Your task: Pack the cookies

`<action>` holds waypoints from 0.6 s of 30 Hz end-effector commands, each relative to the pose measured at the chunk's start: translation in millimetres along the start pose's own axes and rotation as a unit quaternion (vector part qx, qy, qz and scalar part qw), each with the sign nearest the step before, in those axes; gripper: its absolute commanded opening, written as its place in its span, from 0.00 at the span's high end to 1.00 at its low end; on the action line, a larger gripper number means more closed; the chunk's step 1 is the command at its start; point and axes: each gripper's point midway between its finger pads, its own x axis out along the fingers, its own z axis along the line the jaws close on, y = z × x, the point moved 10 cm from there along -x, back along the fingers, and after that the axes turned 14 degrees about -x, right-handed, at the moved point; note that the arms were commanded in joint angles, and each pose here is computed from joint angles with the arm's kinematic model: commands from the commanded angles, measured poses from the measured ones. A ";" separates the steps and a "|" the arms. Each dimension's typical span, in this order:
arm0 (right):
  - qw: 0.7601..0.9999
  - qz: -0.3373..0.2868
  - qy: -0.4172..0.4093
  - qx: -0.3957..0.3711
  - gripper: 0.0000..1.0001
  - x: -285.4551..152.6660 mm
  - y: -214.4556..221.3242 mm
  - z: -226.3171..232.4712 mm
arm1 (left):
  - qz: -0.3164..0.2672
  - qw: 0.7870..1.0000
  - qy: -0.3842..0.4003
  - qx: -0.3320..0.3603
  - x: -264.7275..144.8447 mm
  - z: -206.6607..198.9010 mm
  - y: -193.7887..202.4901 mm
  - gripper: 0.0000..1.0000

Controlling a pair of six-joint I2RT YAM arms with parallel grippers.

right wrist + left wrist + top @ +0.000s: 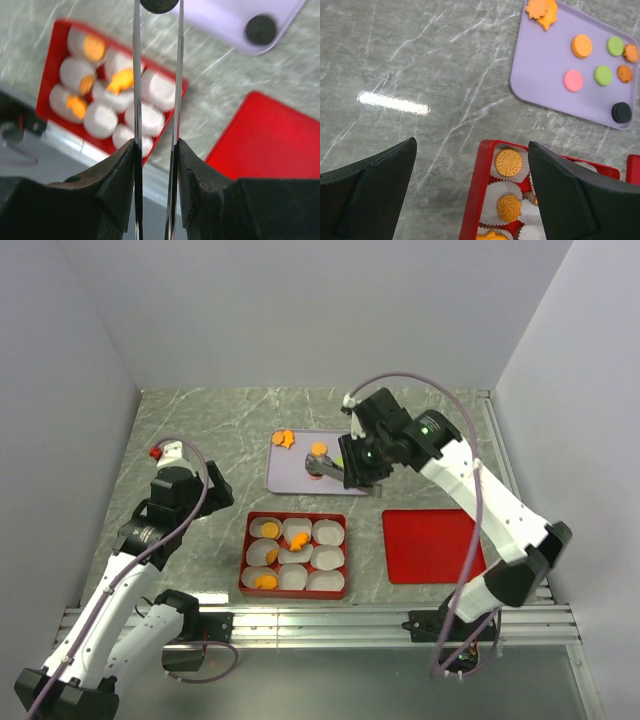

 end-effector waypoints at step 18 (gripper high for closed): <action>0.976 0.079 -0.152 -0.138 0.65 -4.3 86.4 79.8 | -0.076 0.996 0.051 -0.003 -28.3 -2.2 -18.3 0.01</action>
